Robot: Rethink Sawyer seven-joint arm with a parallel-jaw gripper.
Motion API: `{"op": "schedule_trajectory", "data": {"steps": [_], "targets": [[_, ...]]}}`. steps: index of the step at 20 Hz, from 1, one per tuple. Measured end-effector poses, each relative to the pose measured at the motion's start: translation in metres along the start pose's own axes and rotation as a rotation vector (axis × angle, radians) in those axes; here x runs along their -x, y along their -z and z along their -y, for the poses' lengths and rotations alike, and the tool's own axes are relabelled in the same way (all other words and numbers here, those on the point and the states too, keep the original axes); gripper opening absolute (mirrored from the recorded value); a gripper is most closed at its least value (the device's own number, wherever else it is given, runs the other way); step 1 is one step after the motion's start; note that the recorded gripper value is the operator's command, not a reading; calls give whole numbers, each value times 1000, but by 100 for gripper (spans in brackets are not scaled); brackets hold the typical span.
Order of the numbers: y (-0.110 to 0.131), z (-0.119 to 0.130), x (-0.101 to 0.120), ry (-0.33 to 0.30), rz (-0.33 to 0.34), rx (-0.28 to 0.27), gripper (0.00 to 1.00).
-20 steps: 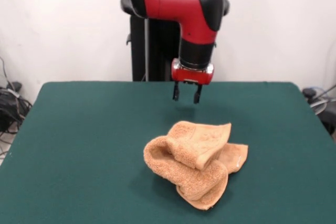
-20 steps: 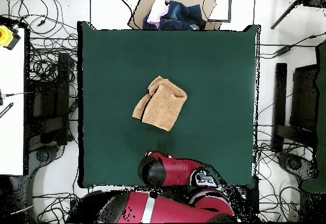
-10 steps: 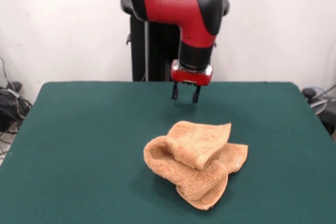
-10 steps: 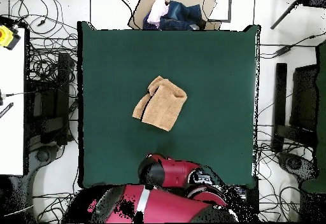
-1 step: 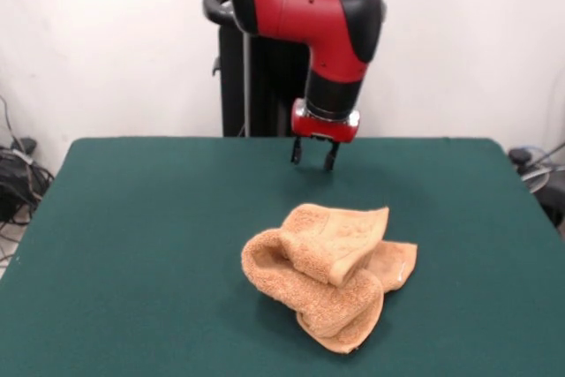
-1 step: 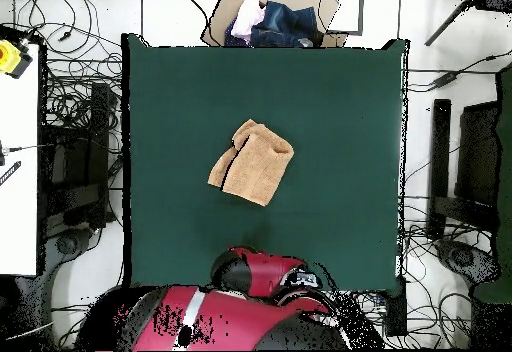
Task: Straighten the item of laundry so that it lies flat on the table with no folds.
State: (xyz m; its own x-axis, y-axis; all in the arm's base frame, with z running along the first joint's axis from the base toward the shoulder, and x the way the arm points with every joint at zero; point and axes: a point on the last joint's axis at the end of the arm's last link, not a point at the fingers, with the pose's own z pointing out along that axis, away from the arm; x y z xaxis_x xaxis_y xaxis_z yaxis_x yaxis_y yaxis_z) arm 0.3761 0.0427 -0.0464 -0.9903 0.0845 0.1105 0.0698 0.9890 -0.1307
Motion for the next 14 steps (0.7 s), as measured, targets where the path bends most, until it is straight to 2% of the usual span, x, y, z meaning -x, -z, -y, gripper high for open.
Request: {"op": "schedule_trajectory", "data": {"steps": [6, 14], "targets": [[9, 2, 9, -12, 9, -3, 100], [17, 5, 52, -50, -23, -20, 100]]}}
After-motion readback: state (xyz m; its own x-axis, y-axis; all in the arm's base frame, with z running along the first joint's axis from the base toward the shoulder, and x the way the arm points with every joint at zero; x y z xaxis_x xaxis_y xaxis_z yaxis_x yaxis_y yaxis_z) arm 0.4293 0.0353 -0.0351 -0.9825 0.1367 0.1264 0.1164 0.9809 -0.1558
